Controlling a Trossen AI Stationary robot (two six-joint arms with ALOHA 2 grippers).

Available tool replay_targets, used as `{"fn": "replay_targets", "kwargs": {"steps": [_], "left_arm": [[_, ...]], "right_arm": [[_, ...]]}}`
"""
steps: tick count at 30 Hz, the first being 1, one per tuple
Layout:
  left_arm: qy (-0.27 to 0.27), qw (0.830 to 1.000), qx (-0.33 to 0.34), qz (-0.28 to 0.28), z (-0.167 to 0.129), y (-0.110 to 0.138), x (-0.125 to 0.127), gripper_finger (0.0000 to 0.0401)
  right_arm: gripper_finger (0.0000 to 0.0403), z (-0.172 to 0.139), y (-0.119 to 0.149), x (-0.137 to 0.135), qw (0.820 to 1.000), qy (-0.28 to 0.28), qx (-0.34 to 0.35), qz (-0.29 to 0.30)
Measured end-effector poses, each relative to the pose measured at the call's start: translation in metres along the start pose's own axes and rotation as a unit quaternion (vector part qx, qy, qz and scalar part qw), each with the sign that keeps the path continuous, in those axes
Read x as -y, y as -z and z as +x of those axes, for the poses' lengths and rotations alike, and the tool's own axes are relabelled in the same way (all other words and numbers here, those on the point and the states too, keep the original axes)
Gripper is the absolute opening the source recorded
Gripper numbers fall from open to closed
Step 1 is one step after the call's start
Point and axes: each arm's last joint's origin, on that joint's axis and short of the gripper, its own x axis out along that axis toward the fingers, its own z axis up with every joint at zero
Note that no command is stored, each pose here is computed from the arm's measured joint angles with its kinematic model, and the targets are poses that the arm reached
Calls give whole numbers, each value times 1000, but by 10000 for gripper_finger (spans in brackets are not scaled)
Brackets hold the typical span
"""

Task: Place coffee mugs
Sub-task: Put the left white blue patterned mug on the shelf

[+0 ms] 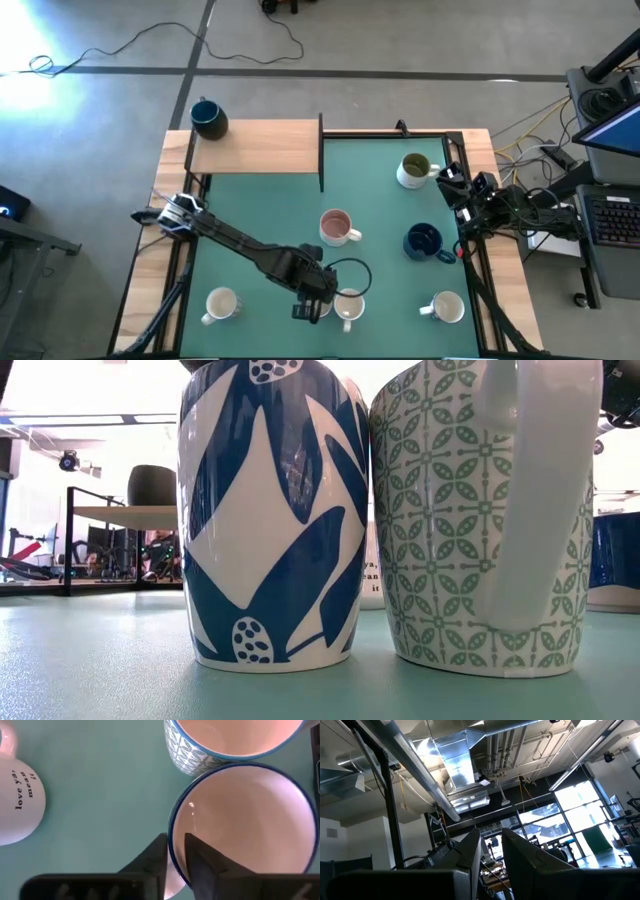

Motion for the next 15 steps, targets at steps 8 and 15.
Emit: {"fn": "replay_targets", "kwargs": {"steps": [8,15], "left_arm": [[9,1000,-3,4,2,-1,-6,7],[-2,999,-25,40,-10,-5,-15,5]], "right_arm": [[68,0,0,0,1000,0,0,0],[68,0,0,0,1000,0,0,0]]}}
